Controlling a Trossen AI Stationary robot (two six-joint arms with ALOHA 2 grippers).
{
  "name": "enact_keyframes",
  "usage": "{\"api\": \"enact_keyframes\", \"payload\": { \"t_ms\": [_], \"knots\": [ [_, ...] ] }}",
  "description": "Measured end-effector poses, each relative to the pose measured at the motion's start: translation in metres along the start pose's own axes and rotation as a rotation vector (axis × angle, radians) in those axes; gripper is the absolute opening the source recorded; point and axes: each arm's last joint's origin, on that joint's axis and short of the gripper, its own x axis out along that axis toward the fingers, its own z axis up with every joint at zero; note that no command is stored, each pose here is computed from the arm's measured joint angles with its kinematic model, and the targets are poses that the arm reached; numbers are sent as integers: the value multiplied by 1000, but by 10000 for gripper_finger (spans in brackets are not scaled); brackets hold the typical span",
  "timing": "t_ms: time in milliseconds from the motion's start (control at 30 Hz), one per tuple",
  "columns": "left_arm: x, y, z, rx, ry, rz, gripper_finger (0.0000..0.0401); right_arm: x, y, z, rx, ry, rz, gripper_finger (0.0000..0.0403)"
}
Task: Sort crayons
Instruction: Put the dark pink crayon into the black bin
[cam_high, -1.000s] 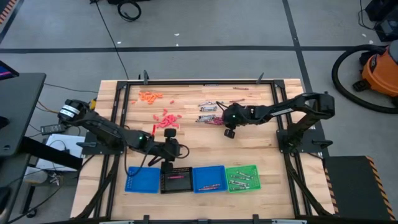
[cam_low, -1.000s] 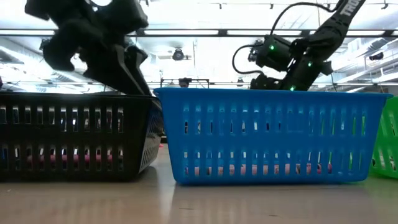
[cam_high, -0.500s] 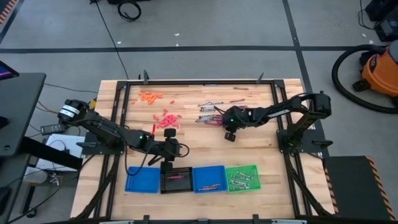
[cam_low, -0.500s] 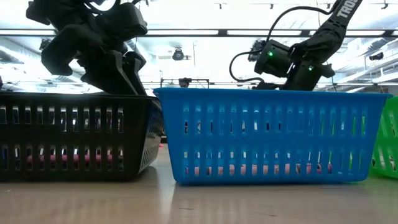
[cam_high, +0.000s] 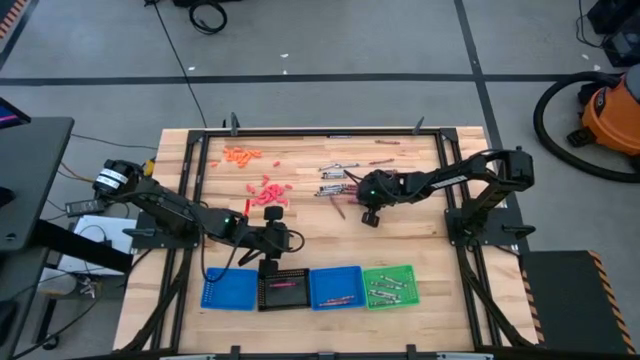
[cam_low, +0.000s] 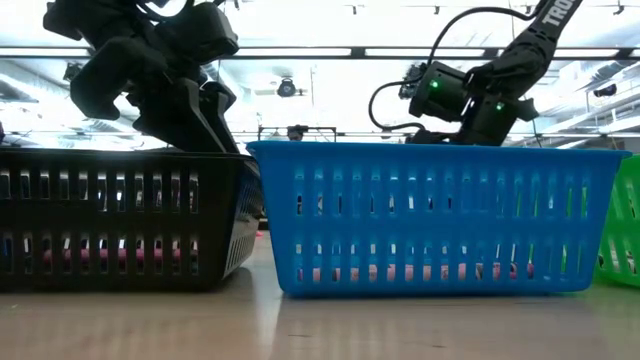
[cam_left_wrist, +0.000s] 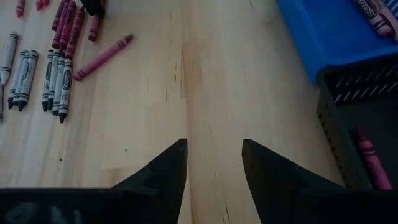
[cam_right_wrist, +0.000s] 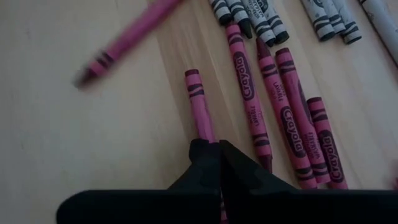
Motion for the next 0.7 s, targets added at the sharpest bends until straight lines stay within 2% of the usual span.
{"api": "enact_keyframes", "payload": {
  "t_ms": [367, 700],
  "knots": [
    [2, 7, 1, -85, -10, 24, 165, -6, 2, 20, -31, -13, 4, 6],
    [7, 26, 5, -100, -35, 65, 165, -23, 28, 53, -96, -141, 57, 5]
  ]
}}
